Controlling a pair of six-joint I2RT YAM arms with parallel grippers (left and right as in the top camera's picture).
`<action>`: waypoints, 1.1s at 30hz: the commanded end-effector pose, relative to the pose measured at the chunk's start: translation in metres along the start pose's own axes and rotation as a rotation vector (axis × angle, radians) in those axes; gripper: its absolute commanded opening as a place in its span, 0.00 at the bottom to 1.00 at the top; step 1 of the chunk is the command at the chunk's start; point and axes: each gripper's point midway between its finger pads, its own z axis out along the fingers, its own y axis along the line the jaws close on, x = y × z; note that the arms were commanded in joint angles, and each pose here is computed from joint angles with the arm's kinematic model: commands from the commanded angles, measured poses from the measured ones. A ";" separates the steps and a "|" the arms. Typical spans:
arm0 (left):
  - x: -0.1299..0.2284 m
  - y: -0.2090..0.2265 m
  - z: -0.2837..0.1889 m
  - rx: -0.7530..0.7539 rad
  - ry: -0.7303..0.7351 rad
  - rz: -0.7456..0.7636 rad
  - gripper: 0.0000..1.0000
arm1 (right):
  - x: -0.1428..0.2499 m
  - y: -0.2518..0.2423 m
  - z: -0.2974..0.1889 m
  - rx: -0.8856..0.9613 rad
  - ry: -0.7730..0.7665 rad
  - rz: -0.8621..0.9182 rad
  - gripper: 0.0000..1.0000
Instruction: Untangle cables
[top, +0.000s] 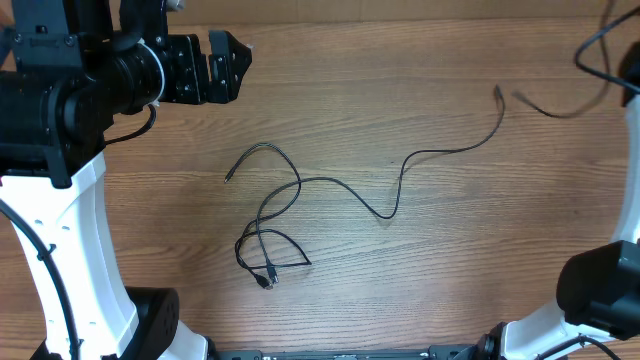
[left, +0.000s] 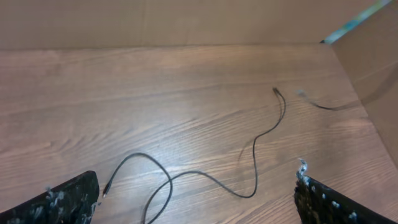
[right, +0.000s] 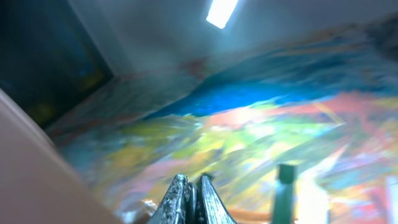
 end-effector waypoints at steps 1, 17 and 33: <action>0.008 0.008 0.001 -0.050 0.033 -0.014 1.00 | -0.009 -0.046 0.016 0.052 -0.046 0.108 0.04; 0.022 0.014 0.000 -0.089 0.084 -0.091 1.00 | 0.325 0.030 -0.100 -0.176 0.718 0.779 0.04; 0.023 0.013 0.000 -0.081 0.085 -0.133 1.00 | 0.385 0.144 -0.331 -0.428 1.668 1.152 0.24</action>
